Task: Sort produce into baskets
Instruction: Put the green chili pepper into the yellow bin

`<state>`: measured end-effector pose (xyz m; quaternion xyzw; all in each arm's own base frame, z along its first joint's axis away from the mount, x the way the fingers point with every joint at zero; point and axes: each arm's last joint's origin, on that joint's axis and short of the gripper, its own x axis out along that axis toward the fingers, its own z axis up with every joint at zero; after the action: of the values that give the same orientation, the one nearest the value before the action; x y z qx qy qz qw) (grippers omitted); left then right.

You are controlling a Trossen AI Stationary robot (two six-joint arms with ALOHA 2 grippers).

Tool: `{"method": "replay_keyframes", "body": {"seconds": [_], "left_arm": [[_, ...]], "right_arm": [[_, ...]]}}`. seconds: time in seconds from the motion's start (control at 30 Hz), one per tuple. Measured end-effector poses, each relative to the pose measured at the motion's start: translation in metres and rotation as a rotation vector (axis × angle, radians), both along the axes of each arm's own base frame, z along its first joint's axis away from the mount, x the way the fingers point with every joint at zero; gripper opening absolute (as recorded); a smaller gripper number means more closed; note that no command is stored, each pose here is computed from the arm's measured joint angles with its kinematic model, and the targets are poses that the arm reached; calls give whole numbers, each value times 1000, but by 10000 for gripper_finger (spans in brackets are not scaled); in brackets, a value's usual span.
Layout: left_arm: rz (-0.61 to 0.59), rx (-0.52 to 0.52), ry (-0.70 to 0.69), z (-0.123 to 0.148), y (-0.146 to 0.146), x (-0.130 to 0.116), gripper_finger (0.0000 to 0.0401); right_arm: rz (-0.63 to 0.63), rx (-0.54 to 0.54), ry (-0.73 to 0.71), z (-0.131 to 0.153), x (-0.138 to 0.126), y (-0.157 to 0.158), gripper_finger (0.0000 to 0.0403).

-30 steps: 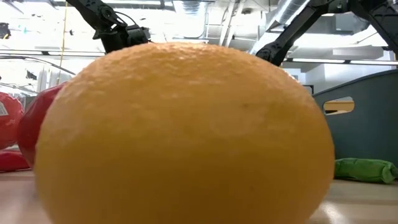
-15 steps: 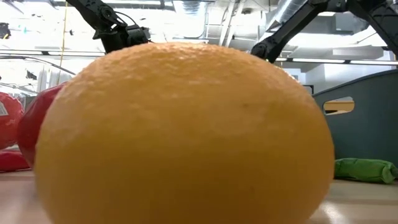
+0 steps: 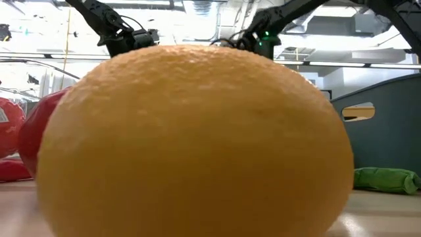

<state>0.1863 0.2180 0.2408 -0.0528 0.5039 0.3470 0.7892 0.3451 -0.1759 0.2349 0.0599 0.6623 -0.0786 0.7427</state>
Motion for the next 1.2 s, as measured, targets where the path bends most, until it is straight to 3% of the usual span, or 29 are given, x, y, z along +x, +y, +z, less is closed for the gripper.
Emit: {"method": "replay_keyframes", "body": {"seconds": [0.6, 0.83, 1.03, 1.2], "left_arm": [[-29, 1, 3, -3, -5, 5, 210], [-108, 40, -12, 0, -12, 17, 210], [-264, 51, -95, 13, -31, 29, 210], [-327, 83, -130, 24, -48, 35, 210]], "right_arm": [[9, 106, 312, 9, 1, 92, 59], [-40, 106, 372, 10, -2, 107, 59], [-9, 105, 374, 10, 0, 113, 60], [-11, 106, 374, 10, -1, 113, 83]]}}
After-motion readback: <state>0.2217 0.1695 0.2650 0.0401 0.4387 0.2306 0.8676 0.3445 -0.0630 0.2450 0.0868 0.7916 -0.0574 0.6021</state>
